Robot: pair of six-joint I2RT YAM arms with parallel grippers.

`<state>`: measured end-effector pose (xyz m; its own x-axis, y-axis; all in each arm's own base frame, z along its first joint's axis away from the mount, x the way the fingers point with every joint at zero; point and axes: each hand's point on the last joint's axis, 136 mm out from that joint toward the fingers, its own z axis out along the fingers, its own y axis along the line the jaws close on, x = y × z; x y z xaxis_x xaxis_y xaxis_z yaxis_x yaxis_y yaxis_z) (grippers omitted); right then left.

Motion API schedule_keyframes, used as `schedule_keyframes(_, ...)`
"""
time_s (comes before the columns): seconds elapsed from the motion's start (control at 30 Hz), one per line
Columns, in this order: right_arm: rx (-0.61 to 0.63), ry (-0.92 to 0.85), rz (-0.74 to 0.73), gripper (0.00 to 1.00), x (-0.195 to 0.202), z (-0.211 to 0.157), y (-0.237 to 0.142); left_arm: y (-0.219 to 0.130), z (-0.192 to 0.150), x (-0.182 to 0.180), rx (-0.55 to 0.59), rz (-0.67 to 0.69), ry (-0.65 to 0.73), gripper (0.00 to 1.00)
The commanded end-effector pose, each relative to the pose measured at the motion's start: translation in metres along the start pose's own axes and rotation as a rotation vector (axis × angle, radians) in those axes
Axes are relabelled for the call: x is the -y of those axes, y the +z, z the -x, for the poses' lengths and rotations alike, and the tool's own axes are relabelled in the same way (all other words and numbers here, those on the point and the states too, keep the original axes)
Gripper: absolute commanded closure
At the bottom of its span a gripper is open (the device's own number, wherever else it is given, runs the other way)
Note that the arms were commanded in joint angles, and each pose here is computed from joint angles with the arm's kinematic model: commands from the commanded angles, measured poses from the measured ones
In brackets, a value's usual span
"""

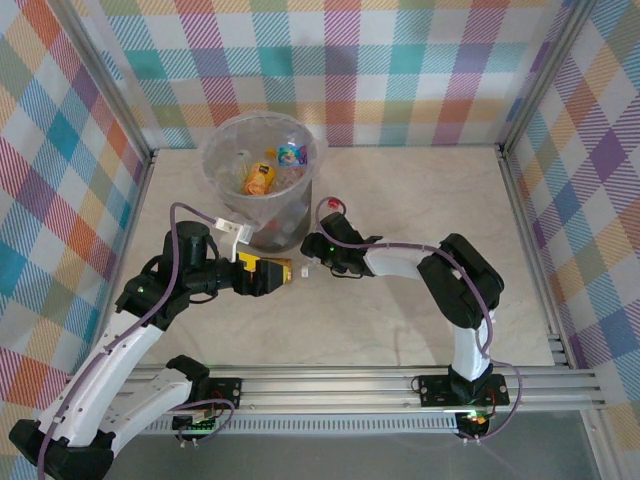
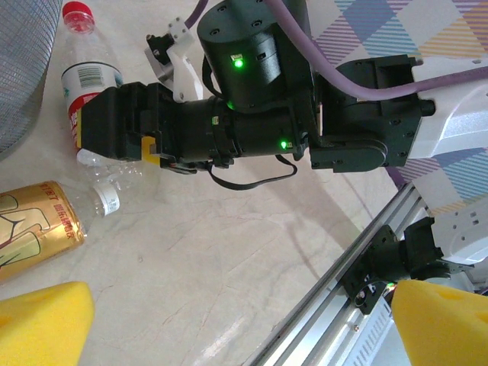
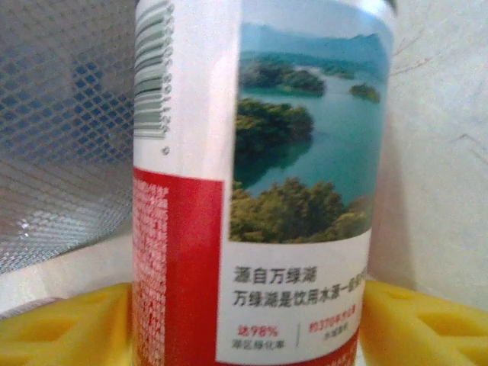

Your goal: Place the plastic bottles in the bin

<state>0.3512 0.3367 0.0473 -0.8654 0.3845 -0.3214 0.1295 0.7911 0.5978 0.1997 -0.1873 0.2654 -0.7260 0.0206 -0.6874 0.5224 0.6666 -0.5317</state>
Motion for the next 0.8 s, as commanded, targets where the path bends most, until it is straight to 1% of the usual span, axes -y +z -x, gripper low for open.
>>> schedule_keyframes(0.0,0.029,-0.005,0.032,0.32,0.003,0.011,-0.011,0.002,-0.001,0.003,0.0,-0.026,0.012,0.0)
schedule_keyframes(0.1,0.039,-0.076,0.062,0.35,0.003,0.015,-0.027,0.006,-0.002,0.006,-0.01,-0.051,-0.009,0.0)
schedule_keyframes(0.23,0.024,-0.233,0.14,0.36,0.0,0.008,-0.055,0.014,-0.004,0.003,-0.032,-0.045,-0.047,0.0)
schedule_keyframes(0.37,-0.055,-0.353,0.237,0.35,-0.002,-0.013,-0.085,0.018,-0.004,0.006,-0.029,-0.041,-0.018,0.0)
schedule_keyframes(0.5,-0.144,-0.458,0.284,0.35,-0.001,-0.035,-0.116,0.024,-0.004,0.012,-0.038,-0.05,-0.012,0.0)
schedule_keyframes(0.53,-0.182,-0.49,0.29,0.35,0.001,-0.043,-0.126,0.027,-0.005,0.013,-0.048,-0.055,-0.012,0.01)
schedule_keyframes(0.63,-0.257,-0.561,0.268,0.35,0.012,-0.058,-0.147,0.034,-0.007,0.02,-0.084,-0.057,0.001,0.02)
schedule_keyframes(0.77,-0.319,-0.617,0.18,0.35,0.037,-0.07,-0.171,0.042,-0.007,0.026,-0.121,-0.053,0.021,0.02)
